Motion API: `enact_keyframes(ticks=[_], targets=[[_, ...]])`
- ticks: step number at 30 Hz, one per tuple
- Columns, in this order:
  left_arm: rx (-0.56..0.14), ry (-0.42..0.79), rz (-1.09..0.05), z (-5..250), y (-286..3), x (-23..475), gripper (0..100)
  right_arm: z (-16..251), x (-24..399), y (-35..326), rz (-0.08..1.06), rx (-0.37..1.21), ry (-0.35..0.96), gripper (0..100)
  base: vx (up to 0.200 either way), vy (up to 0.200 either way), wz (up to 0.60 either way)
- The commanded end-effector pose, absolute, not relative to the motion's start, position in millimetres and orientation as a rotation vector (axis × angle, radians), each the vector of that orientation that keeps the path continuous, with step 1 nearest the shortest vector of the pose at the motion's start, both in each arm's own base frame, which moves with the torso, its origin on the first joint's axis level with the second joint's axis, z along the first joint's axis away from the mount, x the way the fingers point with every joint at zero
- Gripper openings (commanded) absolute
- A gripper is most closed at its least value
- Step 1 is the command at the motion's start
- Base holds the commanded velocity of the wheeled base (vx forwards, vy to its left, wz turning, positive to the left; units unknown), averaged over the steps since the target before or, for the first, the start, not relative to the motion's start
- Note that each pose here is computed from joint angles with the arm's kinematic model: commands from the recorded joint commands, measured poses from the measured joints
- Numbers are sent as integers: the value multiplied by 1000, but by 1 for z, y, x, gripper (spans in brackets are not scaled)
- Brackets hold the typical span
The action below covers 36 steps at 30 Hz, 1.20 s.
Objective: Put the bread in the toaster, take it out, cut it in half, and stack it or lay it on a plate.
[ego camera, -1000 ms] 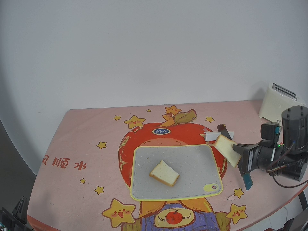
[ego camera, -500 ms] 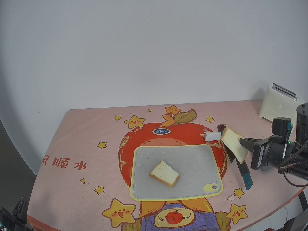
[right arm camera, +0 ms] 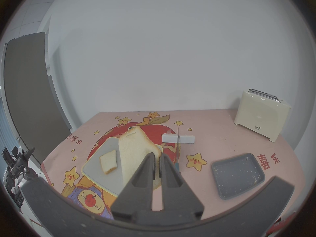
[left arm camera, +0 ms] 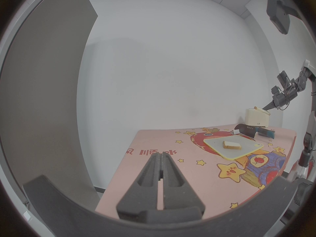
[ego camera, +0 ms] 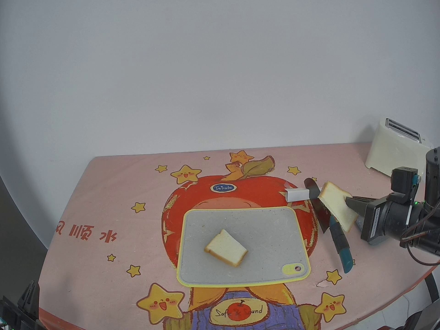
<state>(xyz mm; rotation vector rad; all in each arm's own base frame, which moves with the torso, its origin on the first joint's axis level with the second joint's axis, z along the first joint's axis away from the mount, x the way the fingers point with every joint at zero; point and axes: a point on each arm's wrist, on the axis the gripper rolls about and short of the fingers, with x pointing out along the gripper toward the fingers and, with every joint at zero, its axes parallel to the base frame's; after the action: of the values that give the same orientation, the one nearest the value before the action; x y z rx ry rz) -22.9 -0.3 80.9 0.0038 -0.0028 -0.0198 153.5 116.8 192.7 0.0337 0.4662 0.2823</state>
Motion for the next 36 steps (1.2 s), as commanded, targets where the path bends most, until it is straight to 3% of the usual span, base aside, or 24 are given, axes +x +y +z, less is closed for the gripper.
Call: enact_keyframes(ticks=[1, 14, 20, 32, 36], targets=[[5, -2, -18, 76, 0, -23, 0, 192, 153, 116, 280, 33, 468, 0, 0, 0, 0], [3, -2, -17, 76, 0, -23, 0, 190, 156, 112, 253, 30, 475, 0, 0, -200, 0], [3, -2, -17, 76, 0, -23, 0, 190, 157, 112, 249, 31, 476, 0, 0, 0, 0], [3, -2, -17, 76, 0, -23, 0, 189, 157, 111, 245, 29, 478, 0, 0, -200, 0], [5, -2, -17, 76, 0, -23, 0, 188, 157, 110, 242, 29, 481, 0, 0, 0, 0]])
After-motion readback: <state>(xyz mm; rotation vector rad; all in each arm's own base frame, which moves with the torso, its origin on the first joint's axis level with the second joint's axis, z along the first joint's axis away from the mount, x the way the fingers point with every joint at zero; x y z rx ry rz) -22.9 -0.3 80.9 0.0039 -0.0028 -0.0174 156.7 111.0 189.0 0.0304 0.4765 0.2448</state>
